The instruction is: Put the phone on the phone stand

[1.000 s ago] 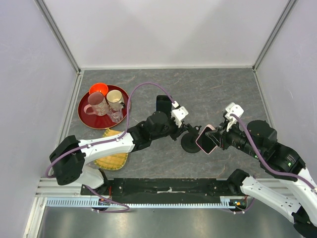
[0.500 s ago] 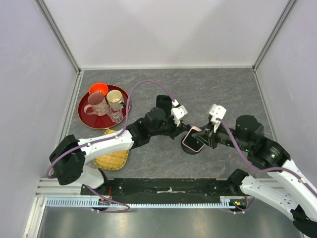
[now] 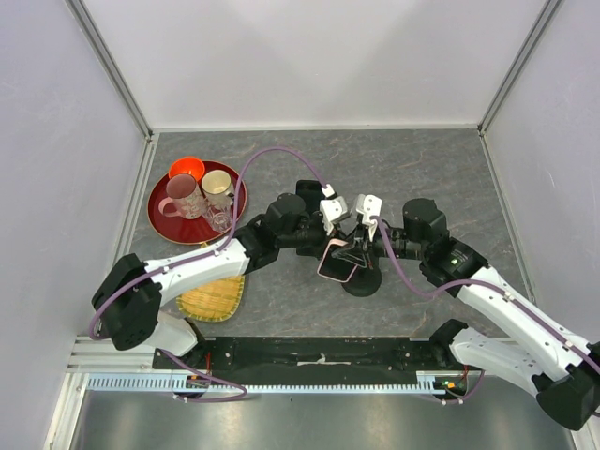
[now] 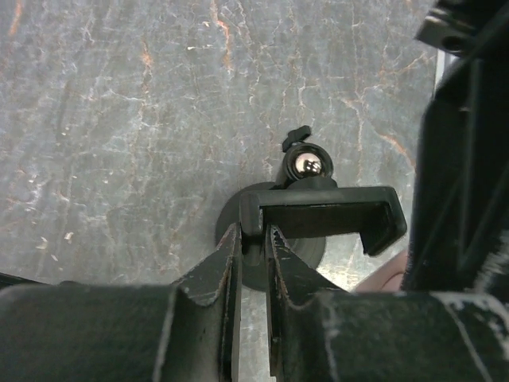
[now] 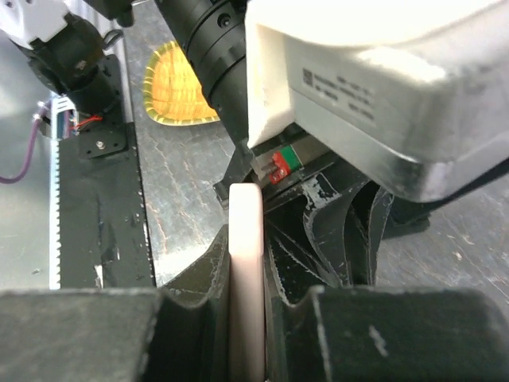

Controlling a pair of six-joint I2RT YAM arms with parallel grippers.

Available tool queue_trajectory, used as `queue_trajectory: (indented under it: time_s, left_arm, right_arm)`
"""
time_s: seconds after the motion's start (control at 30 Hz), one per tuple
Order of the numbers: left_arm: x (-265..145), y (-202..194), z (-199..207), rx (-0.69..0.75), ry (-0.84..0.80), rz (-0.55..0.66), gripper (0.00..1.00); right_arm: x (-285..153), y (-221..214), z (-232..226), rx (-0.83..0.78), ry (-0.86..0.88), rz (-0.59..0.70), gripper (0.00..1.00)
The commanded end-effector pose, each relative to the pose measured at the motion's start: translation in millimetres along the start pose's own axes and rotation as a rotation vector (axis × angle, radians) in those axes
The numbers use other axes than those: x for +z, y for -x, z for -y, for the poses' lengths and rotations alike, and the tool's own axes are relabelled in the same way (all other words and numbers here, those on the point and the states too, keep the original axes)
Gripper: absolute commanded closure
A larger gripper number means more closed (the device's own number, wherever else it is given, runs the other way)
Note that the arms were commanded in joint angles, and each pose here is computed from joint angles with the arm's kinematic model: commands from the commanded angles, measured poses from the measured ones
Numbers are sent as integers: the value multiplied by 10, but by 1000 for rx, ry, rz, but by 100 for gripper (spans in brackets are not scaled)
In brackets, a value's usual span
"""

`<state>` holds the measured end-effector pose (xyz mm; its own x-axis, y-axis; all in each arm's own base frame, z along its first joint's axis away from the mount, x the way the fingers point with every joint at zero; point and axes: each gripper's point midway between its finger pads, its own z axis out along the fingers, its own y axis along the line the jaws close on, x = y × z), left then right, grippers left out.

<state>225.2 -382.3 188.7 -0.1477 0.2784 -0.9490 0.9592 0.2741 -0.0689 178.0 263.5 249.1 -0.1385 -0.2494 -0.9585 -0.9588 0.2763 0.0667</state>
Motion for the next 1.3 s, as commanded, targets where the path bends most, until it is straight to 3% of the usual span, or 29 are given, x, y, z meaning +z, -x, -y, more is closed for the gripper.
queue_trajectory:
  time_s: [0.0, 0.37, 0.67, 0.9, 1.0, 1.07, 1.27]
  left_arm:
    - [-33, 298, 223, 57, -136, 71, 98]
    - [-29, 227, 359, 64, -246, 49, 98]
    - [-111, 287, 294, 85, -218, 61, 98]
    - [-128, 348, 201, 80, -157, 83, 98]
    - [-138, 317, 283, 88, -204, 90, 98]
    - [-154, 293, 382, 108, -274, 74, 98]
    - [-20, 64, 273, 130, -327, -79, 98]
  right_arm:
    - [-10, 492, 226, -193, -18, 220, 100]
    - [-7, 429, 383, -297, -27, 229, 100]
    - [-78, 109, 679, -320, -167, 38, 100]
    - [-240, 115, 670, -313, -241, -11, 100]
    - [-255, 111, 785, -325, -293, -27, 100]
    - [-220, 18, 771, -314, -246, -85, 100]
    - [-78, 337, 542, -327, -91, 45, 100]
